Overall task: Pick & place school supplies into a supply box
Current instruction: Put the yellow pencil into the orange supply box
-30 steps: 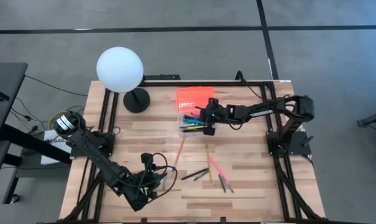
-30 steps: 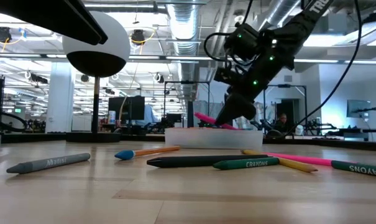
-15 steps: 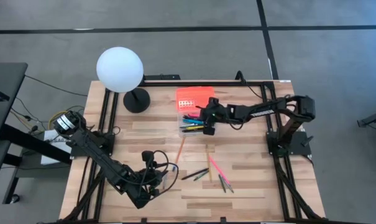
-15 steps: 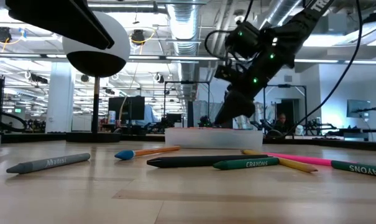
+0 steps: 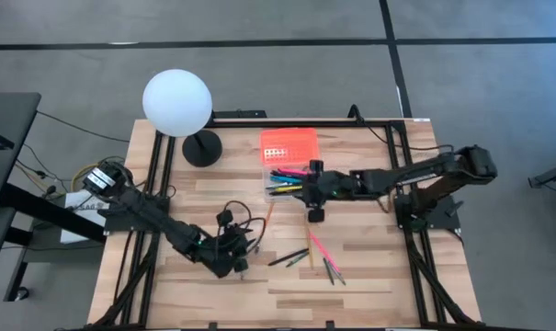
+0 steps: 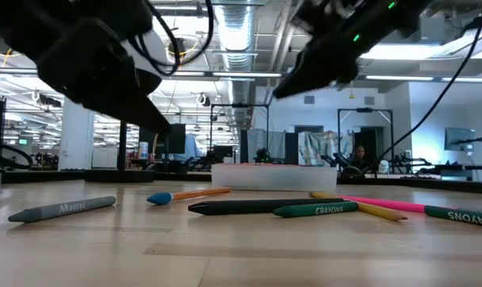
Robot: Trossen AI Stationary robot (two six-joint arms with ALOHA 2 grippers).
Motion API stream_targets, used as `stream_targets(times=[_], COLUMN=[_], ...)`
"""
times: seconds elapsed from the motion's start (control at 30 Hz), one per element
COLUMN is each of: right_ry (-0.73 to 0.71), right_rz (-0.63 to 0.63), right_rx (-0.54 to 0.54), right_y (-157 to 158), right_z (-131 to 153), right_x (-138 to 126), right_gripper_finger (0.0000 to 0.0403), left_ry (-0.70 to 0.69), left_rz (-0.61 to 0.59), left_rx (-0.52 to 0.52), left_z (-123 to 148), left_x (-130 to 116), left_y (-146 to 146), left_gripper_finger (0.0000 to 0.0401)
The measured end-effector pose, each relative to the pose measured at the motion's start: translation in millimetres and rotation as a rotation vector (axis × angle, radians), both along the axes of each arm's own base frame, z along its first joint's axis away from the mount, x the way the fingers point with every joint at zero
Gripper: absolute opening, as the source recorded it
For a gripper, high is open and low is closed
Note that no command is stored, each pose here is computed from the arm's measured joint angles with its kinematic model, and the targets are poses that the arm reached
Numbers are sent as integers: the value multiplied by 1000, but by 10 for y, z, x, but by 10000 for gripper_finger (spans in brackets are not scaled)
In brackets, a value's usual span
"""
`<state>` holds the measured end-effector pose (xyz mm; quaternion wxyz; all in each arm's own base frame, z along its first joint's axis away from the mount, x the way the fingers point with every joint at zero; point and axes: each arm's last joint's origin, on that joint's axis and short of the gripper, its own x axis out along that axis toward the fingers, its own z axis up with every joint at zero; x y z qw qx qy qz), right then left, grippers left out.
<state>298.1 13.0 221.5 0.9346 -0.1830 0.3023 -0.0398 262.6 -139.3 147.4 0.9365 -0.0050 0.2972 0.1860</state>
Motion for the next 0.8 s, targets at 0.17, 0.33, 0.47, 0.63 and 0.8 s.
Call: stream_targets(times=[0.17, 0.33, 0.47, 0.63, 0.8], right_ry=[-57, -81, -117, -173, -229], right_rz=[69, 50, 4, -46, -69], right_rx=[-1, -30, -38, -70, -125], right_y=[327, 607, 808, 1038, 1219], right_z=[94, 11, -108, -286, -324], right_x=[-213, -502, -729, -975, -1162], right_gripper_finger=[146, 138, 134, 132, 132], left_ry=[-22, -49, -61, -65, -39], left_rz=[-10, -36, -34, -92, -63], left_rx=[-119, -161, -156, -161, -127], left_z=[-112, -133, -121, -245, -344], left_x=[54, 107, 160, 280, 365], left_y=[215, 346, 435, 495, 551], left_gripper_finger=[126, 126, 126, 126, 126])
